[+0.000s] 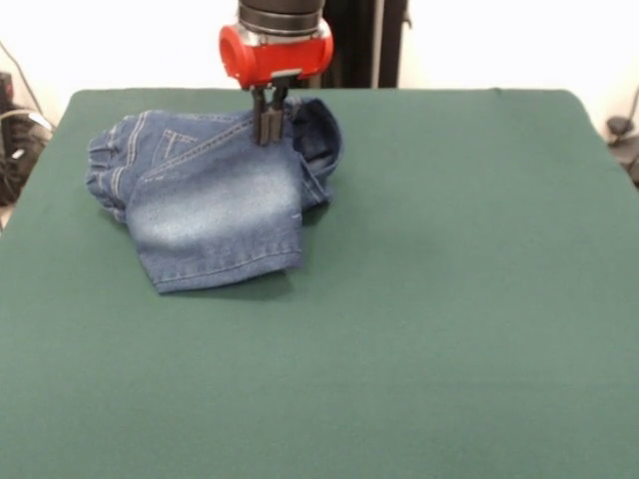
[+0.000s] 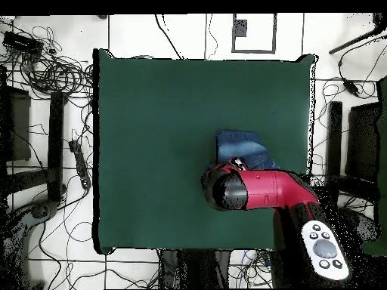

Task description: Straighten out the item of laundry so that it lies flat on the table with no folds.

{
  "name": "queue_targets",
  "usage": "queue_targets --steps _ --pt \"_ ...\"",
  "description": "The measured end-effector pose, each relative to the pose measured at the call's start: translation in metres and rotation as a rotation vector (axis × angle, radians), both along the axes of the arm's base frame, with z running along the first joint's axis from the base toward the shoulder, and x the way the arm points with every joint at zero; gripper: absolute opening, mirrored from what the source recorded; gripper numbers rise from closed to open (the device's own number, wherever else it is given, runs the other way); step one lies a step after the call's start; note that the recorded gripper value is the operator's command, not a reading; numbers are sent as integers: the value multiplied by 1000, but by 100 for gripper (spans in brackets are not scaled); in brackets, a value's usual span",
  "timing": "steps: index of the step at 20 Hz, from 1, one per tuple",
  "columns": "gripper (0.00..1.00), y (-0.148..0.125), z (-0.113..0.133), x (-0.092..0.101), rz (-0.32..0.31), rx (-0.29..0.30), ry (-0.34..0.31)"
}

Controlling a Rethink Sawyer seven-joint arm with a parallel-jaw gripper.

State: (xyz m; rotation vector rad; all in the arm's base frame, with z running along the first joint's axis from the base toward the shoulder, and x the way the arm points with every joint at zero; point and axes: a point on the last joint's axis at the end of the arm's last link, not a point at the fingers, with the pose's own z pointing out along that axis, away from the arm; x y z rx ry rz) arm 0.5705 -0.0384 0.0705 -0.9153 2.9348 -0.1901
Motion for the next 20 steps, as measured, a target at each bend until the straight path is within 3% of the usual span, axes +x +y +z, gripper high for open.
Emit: queue_targets --steps 7,14,20 --pt "0 29 11 -3 52 -43 57" --pt "0 68 47 -2 116 -131 110" --pt "0 94 71 5 154 -180 107"
